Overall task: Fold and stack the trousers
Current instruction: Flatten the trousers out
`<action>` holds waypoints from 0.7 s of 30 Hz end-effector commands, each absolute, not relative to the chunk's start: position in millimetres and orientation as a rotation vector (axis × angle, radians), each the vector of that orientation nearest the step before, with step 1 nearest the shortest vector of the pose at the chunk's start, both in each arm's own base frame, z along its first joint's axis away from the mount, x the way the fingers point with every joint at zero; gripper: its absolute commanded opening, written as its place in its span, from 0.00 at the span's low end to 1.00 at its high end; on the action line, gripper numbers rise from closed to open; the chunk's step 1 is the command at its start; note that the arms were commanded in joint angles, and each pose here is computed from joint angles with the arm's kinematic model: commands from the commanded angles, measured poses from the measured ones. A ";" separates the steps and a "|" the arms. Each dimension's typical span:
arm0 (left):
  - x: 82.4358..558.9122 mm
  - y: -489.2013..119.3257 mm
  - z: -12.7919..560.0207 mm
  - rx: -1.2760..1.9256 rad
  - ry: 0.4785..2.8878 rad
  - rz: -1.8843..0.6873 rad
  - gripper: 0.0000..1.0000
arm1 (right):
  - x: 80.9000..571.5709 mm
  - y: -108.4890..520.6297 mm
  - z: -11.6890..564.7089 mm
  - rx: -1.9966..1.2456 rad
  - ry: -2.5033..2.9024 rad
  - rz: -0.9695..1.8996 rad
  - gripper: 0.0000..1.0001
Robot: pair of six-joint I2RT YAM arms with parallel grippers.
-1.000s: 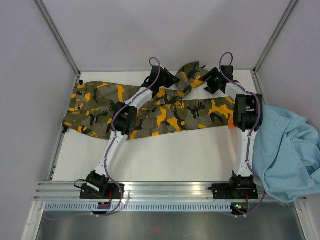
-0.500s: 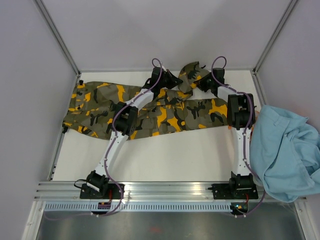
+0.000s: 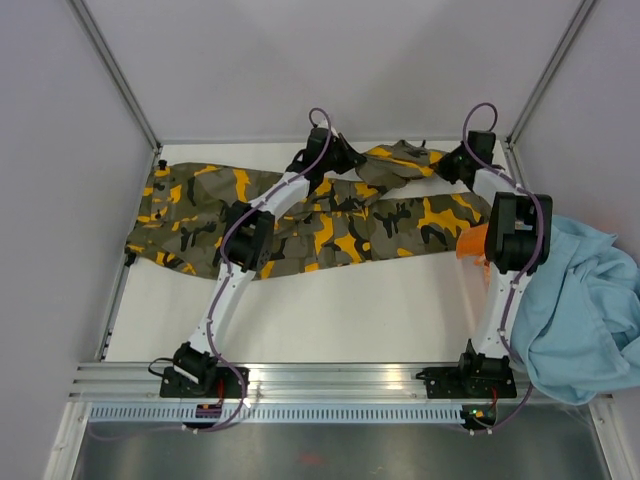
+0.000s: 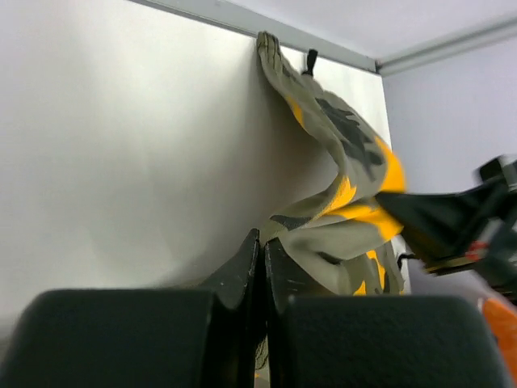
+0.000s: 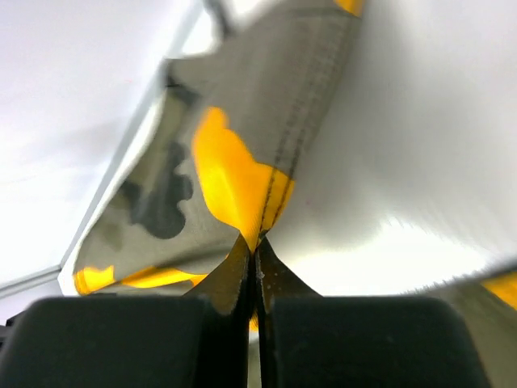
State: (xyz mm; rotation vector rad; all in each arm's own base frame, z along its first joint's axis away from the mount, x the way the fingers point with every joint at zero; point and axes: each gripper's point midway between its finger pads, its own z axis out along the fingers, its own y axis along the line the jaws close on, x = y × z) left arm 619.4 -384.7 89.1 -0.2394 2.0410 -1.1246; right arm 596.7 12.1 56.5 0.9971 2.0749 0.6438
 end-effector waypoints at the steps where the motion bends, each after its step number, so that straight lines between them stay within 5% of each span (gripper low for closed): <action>1: 648.8 -340.1 176.0 -0.219 1.837 -0.874 0.06 | 578.7 -46.1 99.4 0.923 2.035 0.392 0.00; 10: 646.5 -390.4 220.4 -0.064 1.614 -0.881 0.18 | 543.5 -69.5 73.0 0.978 2.120 0.300 0.00; 17: 643.3 -393.1 225.0 -0.089 1.597 -0.751 0.70 | 521.4 -107.0 76.0 1.012 2.124 0.127 0.00; 21: 628.4 -380.4 237.9 0.041 1.665 -0.626 0.74 | 527.3 -107.9 74.3 0.962 2.166 0.115 0.15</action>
